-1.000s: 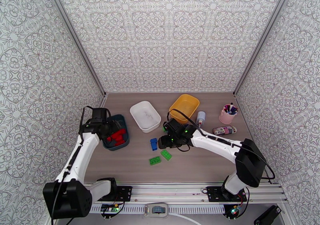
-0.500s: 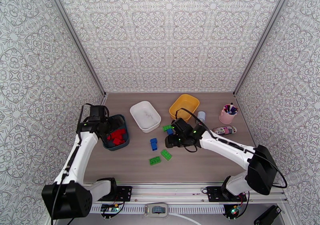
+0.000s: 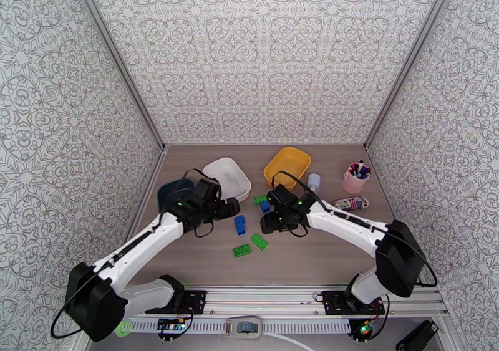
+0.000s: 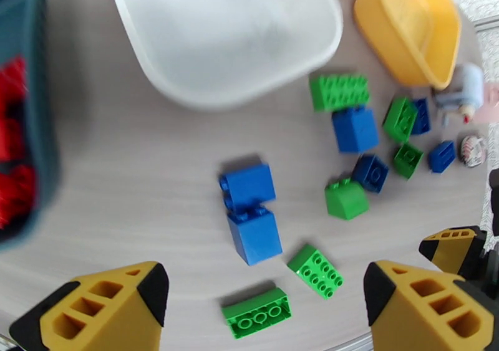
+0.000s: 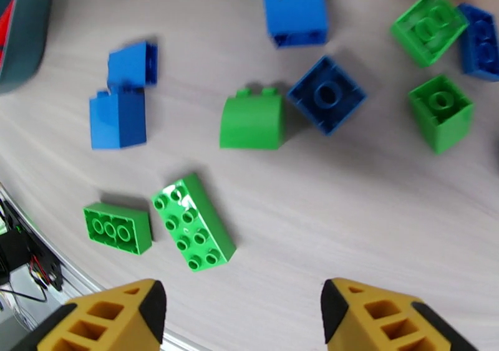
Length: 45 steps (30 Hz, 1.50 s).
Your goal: Sort the legos into containers by color
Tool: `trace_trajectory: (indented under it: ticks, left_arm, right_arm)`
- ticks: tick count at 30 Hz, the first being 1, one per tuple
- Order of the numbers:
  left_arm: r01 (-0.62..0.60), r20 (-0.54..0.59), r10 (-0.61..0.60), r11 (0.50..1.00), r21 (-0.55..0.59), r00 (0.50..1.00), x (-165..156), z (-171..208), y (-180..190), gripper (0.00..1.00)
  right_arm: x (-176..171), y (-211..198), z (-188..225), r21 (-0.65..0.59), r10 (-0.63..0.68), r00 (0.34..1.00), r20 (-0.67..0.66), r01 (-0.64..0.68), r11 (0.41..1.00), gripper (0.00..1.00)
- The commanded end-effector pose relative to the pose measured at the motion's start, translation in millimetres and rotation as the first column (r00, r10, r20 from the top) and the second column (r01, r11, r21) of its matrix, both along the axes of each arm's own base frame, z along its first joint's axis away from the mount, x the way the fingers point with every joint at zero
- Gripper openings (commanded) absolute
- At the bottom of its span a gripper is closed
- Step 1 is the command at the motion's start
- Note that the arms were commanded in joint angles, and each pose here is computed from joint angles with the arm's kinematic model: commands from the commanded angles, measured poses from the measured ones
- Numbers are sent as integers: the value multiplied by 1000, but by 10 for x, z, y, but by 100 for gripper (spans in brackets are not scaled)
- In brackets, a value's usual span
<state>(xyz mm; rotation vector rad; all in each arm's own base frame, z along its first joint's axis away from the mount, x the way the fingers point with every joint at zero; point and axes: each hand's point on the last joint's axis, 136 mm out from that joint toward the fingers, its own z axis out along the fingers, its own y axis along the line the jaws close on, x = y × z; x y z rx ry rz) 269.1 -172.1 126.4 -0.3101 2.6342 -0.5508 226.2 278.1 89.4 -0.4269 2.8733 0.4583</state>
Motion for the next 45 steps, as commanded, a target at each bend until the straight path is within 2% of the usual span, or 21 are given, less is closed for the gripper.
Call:
trace_trajectory:
  ticks: [1, 5, 13, 35, 40, 45]
  left_arm:
    - [-100, -13, 100, 993, -68, 995, 20, -122, -28, 88]
    - [-166, -53, 162, 983, -77, 985, -96, -298, 130, 88]
    - [-213, -94, 205, 973, -94, 974, -264, -427, 347, 89]
    - [-262, -127, 246, 957, -124, 961, -468, -574, 475, 90]
    - [-256, -132, 237, 954, -157, 963, -461, -570, 443, 93]
    - [-199, -118, 177, 955, -219, 977, -387, -517, 287, 99]
  right_arm:
    - [-170, 126, -151, -16, 84, 995, -44, -85, 996, 70]
    - [-266, 215, -299, -55, 130, 990, -62, -133, 990, 69]
    - [-296, 311, -530, -152, 183, 981, -65, -191, 970, 66]
    - [-156, 449, -726, -246, 223, 974, -31, -223, 943, 56]
    - [-149, 454, -715, -241, 207, 978, -26, -207, 948, 48]
    - [-131, 502, -562, -189, 188, 982, -4, -185, 964, 39]
